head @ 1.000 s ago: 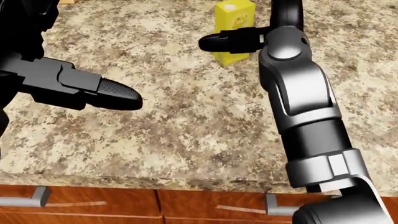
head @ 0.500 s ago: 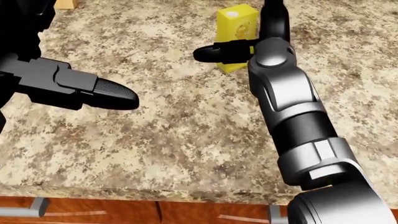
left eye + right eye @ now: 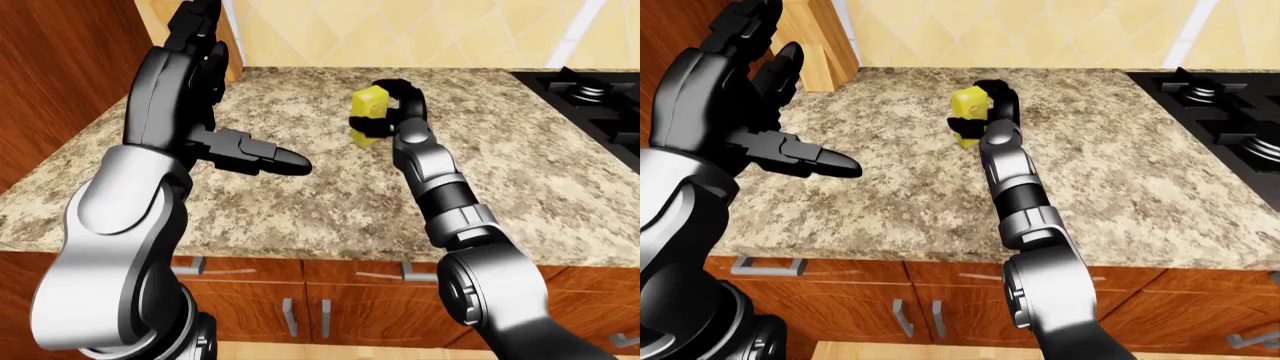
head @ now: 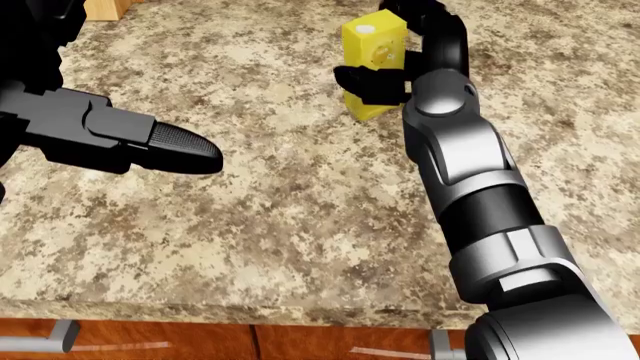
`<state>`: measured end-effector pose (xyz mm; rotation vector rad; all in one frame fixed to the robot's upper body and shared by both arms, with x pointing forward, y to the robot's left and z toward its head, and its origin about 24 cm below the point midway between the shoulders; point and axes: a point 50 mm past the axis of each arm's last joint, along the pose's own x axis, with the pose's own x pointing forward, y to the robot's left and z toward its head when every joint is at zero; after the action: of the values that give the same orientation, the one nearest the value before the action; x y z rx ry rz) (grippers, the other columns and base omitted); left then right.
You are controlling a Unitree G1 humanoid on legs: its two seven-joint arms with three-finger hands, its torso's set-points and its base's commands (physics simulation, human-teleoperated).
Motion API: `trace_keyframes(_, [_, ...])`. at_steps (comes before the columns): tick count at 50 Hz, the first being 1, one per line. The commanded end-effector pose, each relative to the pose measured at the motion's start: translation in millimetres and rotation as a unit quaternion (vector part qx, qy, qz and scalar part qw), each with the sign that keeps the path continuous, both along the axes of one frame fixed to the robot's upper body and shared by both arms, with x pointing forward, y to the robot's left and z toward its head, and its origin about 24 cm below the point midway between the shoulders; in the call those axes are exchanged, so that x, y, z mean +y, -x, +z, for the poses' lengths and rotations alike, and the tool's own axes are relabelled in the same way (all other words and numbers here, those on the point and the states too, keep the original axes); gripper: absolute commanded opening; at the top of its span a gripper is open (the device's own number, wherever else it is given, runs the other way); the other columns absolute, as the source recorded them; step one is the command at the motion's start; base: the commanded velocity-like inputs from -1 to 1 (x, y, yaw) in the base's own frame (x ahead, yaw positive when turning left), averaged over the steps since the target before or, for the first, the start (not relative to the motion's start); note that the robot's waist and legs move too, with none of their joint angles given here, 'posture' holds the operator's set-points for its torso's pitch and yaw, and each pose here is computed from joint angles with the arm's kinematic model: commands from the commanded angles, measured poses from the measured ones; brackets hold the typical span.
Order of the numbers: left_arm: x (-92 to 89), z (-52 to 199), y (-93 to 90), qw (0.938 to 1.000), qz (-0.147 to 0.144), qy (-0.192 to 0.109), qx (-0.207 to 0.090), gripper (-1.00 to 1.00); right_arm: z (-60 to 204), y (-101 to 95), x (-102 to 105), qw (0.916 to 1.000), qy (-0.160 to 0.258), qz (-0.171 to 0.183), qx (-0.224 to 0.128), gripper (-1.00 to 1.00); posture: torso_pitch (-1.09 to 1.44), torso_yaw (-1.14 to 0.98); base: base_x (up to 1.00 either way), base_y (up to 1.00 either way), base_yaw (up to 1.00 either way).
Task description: Move the drinks to the dining counter.
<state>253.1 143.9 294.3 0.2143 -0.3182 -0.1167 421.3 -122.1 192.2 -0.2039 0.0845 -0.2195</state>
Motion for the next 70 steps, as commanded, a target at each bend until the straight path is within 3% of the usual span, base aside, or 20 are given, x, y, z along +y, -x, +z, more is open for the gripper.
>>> trace_keyframes(1, [0.6,11.0,4.5,0.9994,0.002,0.000,-0.036,1.00,30.0,-0.7,3.7,0.9983,0.001,0.007,-0.057,0.00,0.00,0.00,0.00,0.00,0.00])
trace_keyframes(11, [0.0,11.6,6.1,0.9993,0.002,0.000,-0.036,1.00,28.2,-0.2,1.1,0.9984,0.004,0.006,-0.056,-0.40,0.00,0.00,0.00,0.00,0.00])
trace_keyframes(19, [0.3,9.2,5.9,0.9994,0.002,0.001,-0.035,1.00,32.3,2.7,-5.3,0.9980,0.009,0.011,-0.062,-1.00,0.00,0.00,0.00,0.00,0.00])
trace_keyframes(32, [-1.8,9.9,6.3,0.9994,0.001,0.000,-0.035,1.00,56.1,18.3,-8.2,0.9961,0.005,0.026,-0.084,-1.00,0.00,0.00,0.00,0.00,0.00])
trace_keyframes(42, [-1.6,13.8,7.7,0.9993,0.001,0.000,-0.038,1.00,87.6,42.5,-3.2,0.9923,0.004,0.061,-0.108,-1.00,0.00,0.00,0.00,0.00,0.00])
trace_keyframes(70, [-5.2,10.4,6.2,0.9994,-0.002,0.000,-0.036,1.00,92.9,54.8,-2.3,0.9900,0.002,0.077,-0.118,-1.00,0.00,0.00,-0.85,0.00,0.00])
